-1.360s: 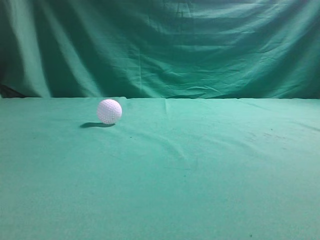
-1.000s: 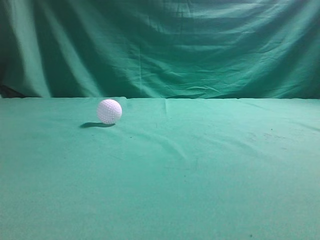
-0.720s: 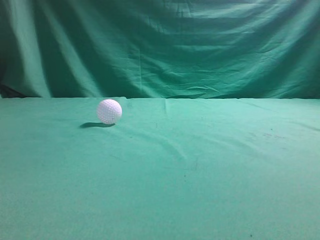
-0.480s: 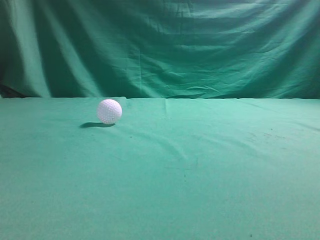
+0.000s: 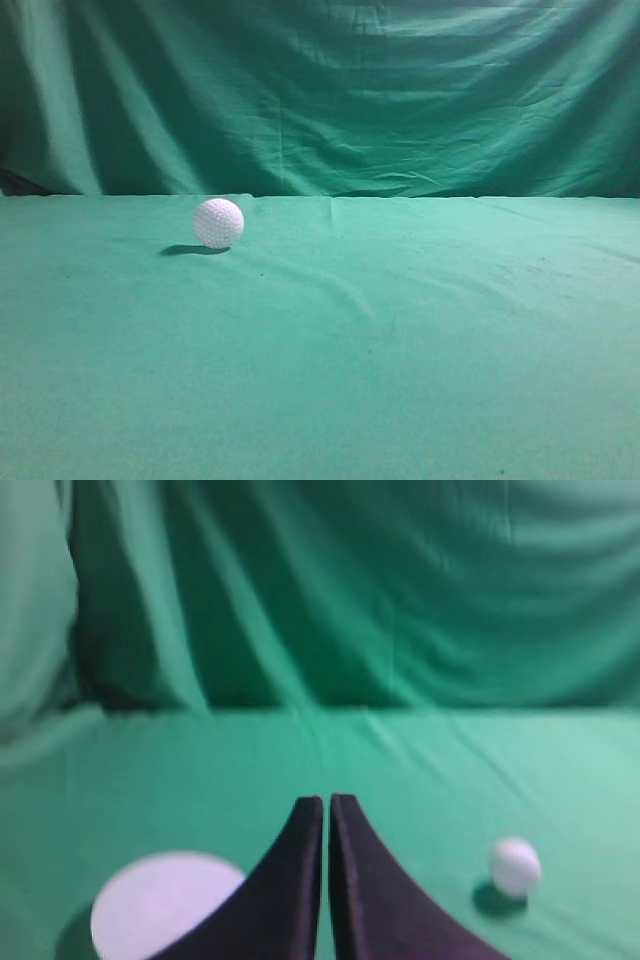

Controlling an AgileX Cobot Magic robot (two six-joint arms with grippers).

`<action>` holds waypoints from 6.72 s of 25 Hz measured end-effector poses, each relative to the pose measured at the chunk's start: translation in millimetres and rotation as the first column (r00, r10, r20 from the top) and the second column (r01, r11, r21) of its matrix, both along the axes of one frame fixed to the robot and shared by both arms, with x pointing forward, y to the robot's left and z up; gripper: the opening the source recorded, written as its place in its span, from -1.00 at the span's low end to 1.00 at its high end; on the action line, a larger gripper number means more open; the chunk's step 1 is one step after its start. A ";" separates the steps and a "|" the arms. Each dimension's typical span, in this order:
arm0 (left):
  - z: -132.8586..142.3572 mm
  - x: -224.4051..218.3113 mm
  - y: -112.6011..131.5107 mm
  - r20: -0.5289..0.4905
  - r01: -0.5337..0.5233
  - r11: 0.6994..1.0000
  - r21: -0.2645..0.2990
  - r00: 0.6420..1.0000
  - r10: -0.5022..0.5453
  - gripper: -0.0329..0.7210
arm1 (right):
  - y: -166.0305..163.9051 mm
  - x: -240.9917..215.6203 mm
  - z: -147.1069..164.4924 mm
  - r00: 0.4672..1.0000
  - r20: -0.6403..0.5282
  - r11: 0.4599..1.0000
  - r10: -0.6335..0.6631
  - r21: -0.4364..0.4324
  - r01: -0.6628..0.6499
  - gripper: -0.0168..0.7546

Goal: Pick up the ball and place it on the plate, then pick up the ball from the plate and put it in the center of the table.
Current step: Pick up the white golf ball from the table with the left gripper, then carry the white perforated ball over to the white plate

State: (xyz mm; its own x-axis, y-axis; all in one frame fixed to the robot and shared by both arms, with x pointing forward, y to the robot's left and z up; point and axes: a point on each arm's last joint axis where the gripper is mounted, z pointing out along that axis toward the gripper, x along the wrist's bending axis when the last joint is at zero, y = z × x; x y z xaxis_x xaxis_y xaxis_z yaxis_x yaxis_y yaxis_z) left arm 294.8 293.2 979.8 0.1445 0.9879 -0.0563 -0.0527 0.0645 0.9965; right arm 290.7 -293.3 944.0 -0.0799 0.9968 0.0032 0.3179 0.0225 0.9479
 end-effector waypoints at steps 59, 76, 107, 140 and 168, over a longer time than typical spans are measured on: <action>19.9 287.6 -176.5 -0.907 0.690 0.721 0.057 0.337 -0.251 -0.57 | 0.0 0.0 0.0 1.000 0.001 1.000 0.004 -0.012 -0.004 -0.96; -27.0 316.0 -183.2 -0.888 0.621 0.777 0.101 0.408 -0.210 0.51 | 0.0 0.0 0.0 1.000 0.001 1.000 0.005 -0.015 -0.005 -0.96; 53.2 303.2 -134.5 -0.892 0.498 0.865 0.057 0.415 -0.180 -0.09 | 0.0 0.0 0.0 1.000 0.001 1.000 0.006 -0.017 -0.006 -0.96; 29.3 260.6 43.2 -0.916 0.009 0.973 0.232 0.338 0.215 -0.09 | 9.8 28.6 87.6 0.997 -0.045 0.991 0.057 0.122 -0.051 -0.96; -14.3 288.7 47.9 -0.899 0.024 0.964 0.264 0.367 0.237 0.04 | 18.3 71.5 81.5 0.832 -0.516 0.969 0.203 -0.016 -0.246 -0.96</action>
